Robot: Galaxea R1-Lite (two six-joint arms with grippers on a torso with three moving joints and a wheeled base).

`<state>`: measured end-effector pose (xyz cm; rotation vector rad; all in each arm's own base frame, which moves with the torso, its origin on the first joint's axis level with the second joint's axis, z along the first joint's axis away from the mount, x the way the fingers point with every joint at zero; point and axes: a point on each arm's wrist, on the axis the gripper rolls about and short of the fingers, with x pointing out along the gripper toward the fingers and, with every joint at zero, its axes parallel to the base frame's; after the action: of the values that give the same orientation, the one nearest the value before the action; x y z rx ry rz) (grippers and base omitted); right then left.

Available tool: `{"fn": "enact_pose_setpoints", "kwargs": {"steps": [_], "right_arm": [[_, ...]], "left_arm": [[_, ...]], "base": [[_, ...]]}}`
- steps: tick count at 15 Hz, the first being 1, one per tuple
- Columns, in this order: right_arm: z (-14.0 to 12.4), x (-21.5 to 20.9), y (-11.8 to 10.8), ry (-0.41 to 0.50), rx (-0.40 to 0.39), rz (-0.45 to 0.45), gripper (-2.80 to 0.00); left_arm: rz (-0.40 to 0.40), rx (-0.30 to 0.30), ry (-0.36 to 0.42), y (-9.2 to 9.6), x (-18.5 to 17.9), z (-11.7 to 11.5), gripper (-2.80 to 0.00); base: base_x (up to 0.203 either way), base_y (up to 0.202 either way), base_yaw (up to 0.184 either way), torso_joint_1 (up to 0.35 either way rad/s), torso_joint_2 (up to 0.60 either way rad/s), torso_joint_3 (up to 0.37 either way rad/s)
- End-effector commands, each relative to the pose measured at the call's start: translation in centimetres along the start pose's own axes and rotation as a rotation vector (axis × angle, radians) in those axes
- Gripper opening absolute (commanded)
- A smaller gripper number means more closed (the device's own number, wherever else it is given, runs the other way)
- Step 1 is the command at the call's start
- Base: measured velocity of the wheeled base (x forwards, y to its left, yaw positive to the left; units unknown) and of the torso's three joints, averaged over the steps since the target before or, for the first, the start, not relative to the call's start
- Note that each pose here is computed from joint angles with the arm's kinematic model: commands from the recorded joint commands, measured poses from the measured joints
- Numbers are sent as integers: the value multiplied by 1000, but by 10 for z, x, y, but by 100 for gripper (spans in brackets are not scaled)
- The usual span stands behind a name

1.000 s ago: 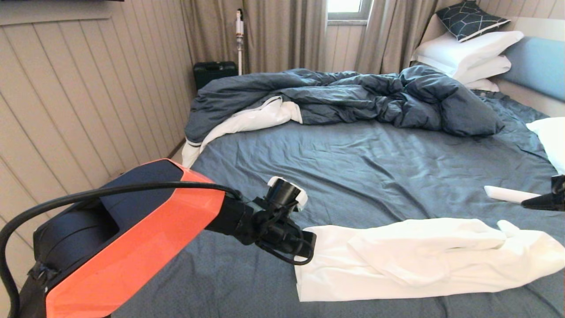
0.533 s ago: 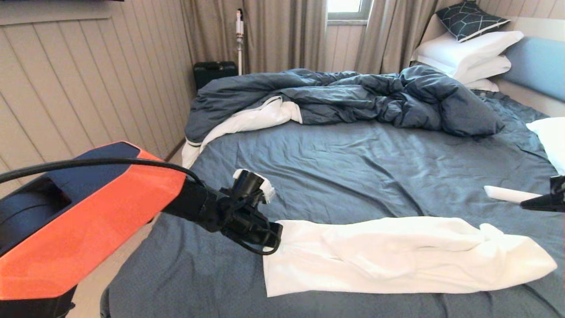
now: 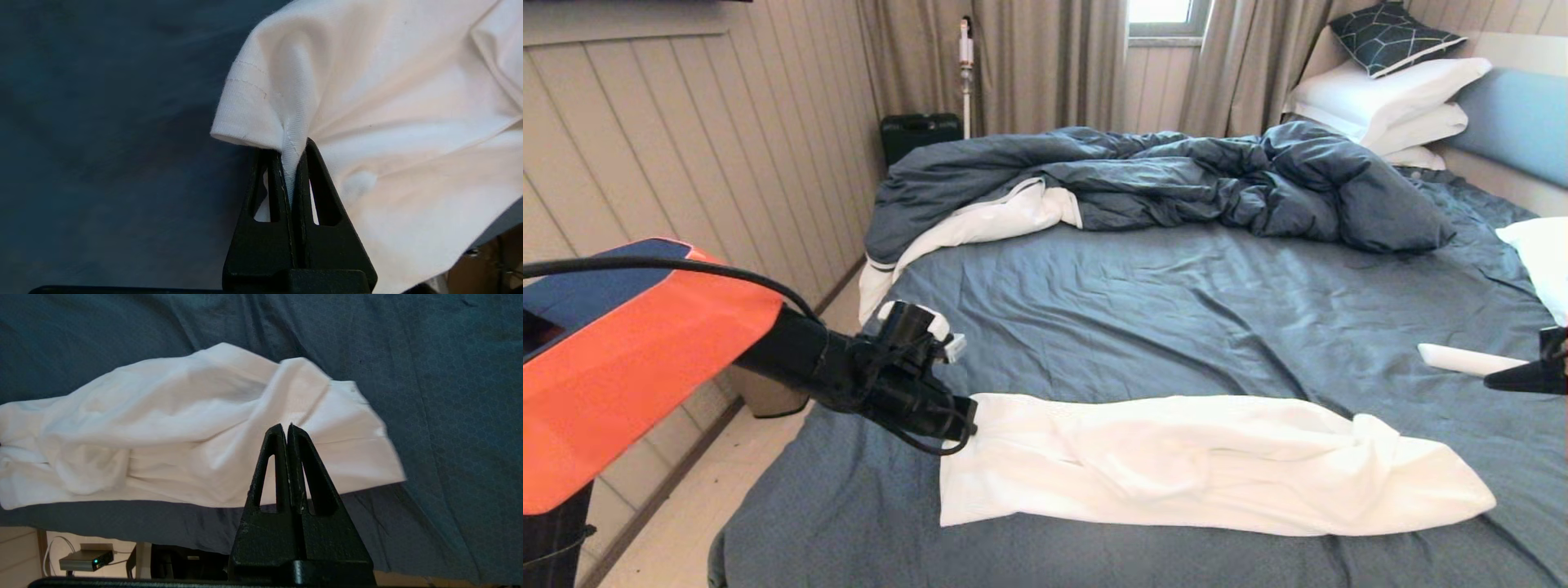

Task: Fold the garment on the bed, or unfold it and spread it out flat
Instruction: Unford the white T-shirt

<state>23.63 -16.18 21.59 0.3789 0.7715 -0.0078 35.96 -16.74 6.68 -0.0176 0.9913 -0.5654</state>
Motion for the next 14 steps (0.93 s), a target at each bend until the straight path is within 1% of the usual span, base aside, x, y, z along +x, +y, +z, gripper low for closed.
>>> {"fn": "enact_pose_setpoints", "kwargs": {"steps": [1, 3, 4, 5, 8, 10, 14], "right_arm": [[0, 1, -1, 5, 3, 4, -280], [-1, 1, 0, 6, 2, 5, -280], [-1, 1, 1, 6, 1, 6, -280], [-1, 1, 1, 7, 0, 7, -280], [-3, 3, 2, 15, 0, 12, -280], [-2, 2, 3, 13, -3, 10, -280], [-2, 1, 4, 11, -6, 11, -280]], "left_arm": [[28, -26, -8, 19, -11, -2, -280], [63, -52, -17, 42, -22, -4, -280], [74, -58, -17, 50, -25, -6, -280], [66, -56, -13, 53, -26, -8, -280], [3, -43, -6, 45, -25, -11, -280], [-40, -36, -28, 41, -30, -9, -280], [-44, -29, -48, 37, -40, -7, -280]], "base": [[0, 0, 0, 0, 0, 0], [0, 0, 0, 0, 0, 0], [0, 0, 0, 0, 0, 0], [0, 0, 0, 0, 0, 0], [0, 0, 0, 0, 0, 0], [0, 0, 0, 0, 0, 0], [0, 0, 0, 0, 0, 0]]}}
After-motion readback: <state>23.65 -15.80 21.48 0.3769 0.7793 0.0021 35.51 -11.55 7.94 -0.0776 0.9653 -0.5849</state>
